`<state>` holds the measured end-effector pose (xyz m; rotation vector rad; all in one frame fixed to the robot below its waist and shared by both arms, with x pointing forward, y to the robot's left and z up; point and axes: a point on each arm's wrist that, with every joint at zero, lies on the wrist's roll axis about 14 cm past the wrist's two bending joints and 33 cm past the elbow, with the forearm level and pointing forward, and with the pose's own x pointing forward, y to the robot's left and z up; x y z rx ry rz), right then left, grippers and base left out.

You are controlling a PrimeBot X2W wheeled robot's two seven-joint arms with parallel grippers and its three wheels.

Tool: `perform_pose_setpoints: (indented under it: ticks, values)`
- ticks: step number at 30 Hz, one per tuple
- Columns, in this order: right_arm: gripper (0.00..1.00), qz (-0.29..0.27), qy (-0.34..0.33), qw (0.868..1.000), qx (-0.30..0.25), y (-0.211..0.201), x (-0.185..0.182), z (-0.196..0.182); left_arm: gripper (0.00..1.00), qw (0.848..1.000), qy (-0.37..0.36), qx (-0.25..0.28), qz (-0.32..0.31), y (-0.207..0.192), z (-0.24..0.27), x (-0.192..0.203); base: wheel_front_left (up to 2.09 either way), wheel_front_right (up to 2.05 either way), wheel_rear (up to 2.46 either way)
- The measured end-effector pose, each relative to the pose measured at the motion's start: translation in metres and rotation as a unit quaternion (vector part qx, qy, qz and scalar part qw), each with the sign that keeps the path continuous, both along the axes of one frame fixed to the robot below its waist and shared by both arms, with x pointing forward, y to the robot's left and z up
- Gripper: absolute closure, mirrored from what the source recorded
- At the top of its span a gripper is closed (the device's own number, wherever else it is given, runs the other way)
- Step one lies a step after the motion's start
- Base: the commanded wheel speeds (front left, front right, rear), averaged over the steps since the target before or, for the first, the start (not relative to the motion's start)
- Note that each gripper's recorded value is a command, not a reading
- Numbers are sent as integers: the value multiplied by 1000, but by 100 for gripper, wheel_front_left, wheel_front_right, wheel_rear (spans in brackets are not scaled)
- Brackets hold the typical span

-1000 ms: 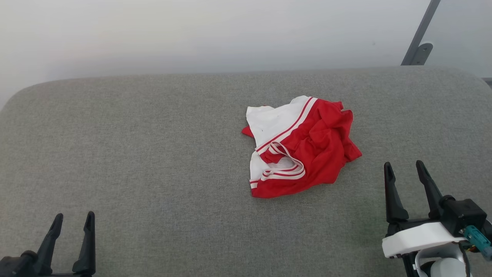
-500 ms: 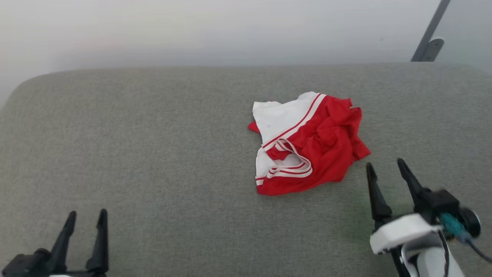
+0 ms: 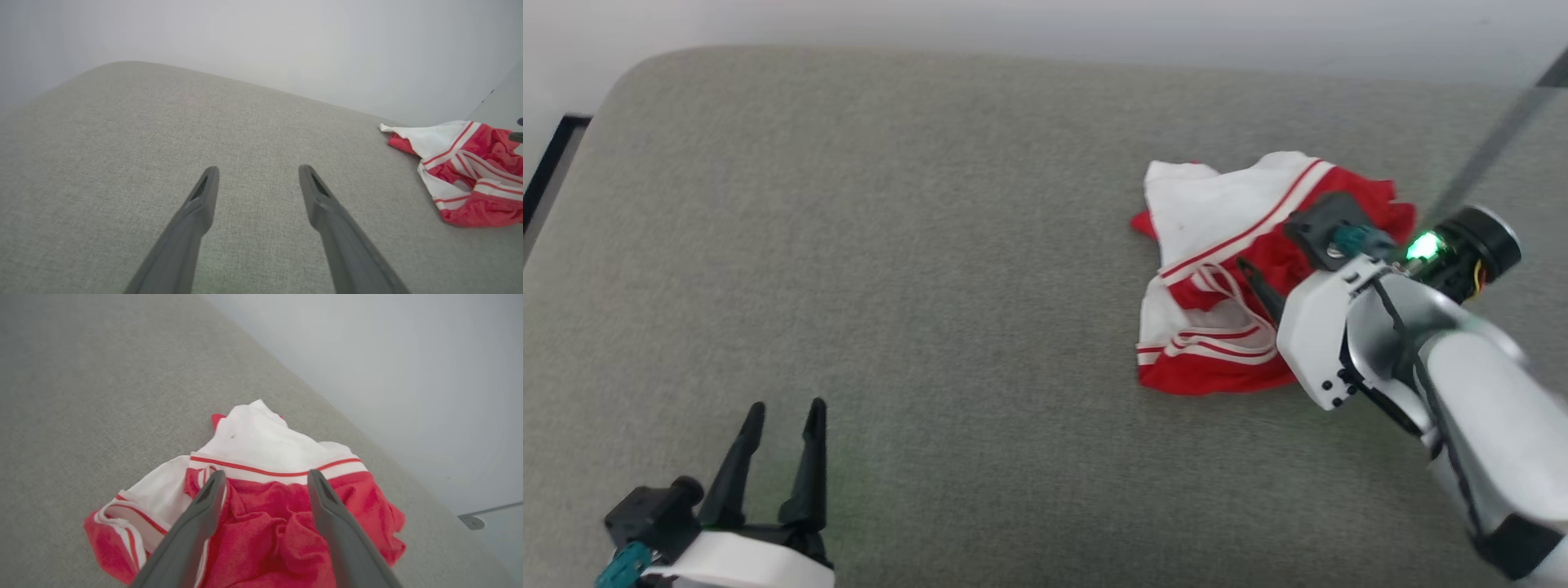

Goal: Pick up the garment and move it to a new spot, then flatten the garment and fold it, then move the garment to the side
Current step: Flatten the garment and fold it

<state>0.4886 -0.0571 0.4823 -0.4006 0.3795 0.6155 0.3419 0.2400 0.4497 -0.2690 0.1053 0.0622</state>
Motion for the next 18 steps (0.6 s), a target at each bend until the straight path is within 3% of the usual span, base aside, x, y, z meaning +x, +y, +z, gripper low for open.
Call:
perform_pose_setpoints:
  ticks: [8, 12, 17, 18]
  values:
    - [0, 74, 117, 980, -145, 7, -3, -27, 0, 1000, 18, -13, 18, 4, -11, 0, 0, 0, 0]
    - [0, 96, 158, 967, -173, 10, -6, -44, 0, 999, 23, -20, 26, 6, -15, 3, 0, 0, 0]
    - [0, 107, 178, 962, -180, 16, -5, -60, 0, 999, 34, -23, 32, 8, -22, 4, 0, 0, 0]
    - [25, 110, 180, 961, -179, 18, -5, -63, 0, 999, 34, -24, 32, 8, -22, 5, 0, 0, 0]
